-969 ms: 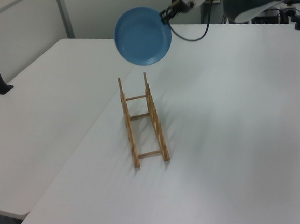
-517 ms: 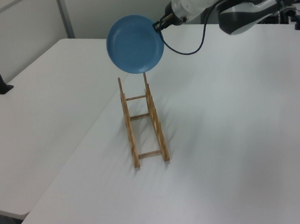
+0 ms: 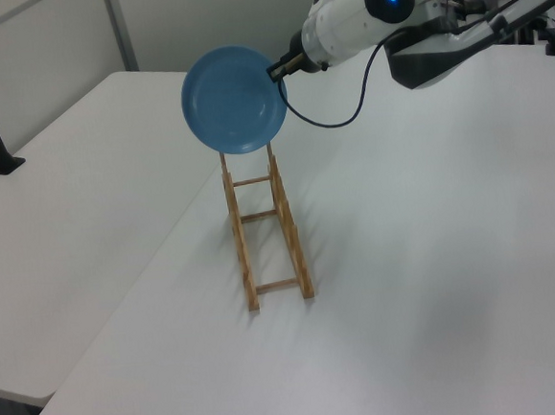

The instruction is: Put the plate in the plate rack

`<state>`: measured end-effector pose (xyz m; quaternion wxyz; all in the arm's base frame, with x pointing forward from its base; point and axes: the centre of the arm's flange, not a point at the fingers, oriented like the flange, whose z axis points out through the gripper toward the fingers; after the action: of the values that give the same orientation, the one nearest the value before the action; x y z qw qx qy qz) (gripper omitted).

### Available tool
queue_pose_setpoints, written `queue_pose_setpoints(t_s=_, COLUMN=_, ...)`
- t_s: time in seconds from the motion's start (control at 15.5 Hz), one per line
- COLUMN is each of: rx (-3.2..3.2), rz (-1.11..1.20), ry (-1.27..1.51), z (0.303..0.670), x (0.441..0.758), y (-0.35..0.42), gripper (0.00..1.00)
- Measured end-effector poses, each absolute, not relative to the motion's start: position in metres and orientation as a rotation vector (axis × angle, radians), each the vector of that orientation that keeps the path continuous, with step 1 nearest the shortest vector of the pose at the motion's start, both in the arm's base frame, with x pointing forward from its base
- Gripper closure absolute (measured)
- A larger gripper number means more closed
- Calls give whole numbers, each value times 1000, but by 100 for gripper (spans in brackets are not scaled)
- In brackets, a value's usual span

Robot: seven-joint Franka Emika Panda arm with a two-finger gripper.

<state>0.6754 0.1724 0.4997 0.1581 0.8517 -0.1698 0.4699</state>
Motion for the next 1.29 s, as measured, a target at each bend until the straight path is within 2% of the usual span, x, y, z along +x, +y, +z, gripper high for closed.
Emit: queue_pose_setpoints(t_s=1.29, rx=2402, rz=1350, ry=-383, z=480, x=678, y=184, gripper=95)
